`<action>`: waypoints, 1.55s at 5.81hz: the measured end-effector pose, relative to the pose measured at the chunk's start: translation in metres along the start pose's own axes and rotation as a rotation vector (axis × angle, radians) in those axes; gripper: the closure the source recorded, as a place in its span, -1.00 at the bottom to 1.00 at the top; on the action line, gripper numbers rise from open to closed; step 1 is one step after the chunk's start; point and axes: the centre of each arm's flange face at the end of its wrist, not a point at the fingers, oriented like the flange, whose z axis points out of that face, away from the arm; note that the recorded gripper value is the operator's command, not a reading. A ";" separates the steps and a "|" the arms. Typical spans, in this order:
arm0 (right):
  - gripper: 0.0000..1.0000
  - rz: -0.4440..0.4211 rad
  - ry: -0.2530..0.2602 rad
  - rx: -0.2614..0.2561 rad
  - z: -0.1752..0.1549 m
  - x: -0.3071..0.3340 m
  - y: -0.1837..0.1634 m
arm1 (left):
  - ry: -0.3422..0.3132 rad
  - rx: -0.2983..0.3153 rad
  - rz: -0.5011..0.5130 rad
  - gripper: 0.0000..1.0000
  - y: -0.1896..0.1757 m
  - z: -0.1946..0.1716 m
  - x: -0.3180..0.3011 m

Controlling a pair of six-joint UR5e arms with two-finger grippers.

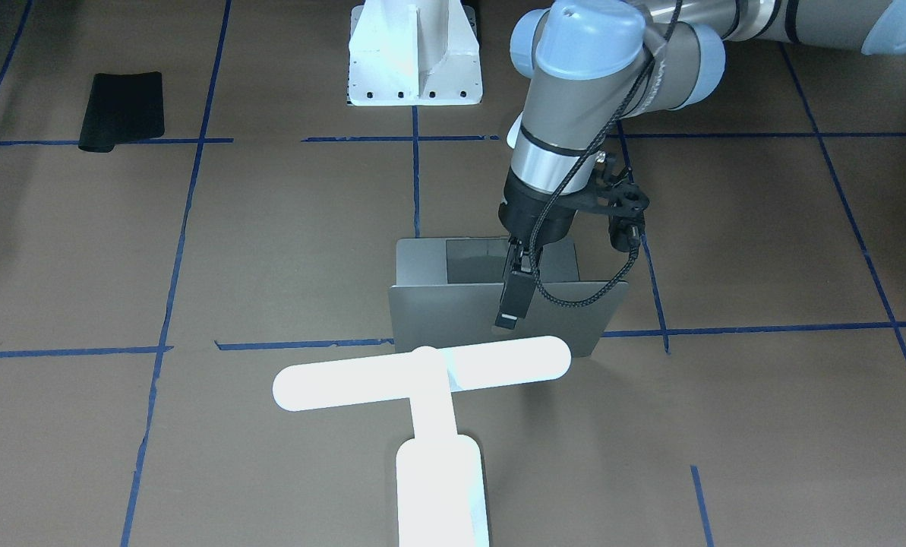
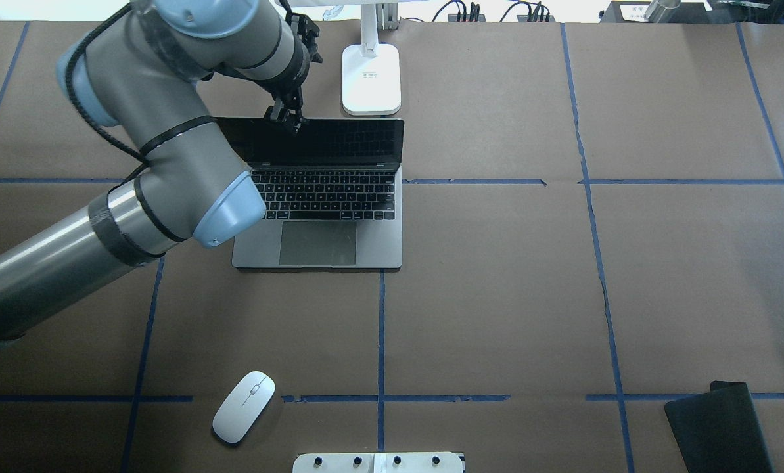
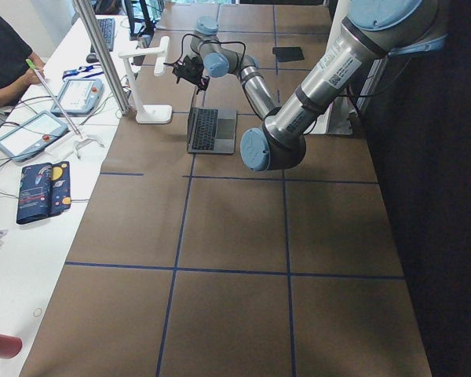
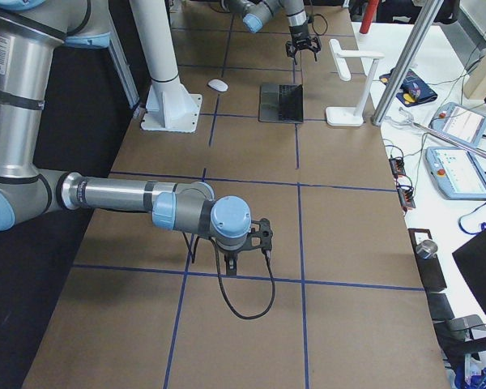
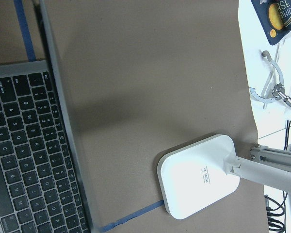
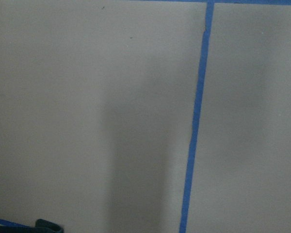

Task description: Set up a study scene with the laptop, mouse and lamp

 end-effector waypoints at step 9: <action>-0.87 0.262 0.102 0.057 0.211 -0.184 0.102 | -0.129 -0.212 0.477 -1.00 -0.041 -0.097 -0.208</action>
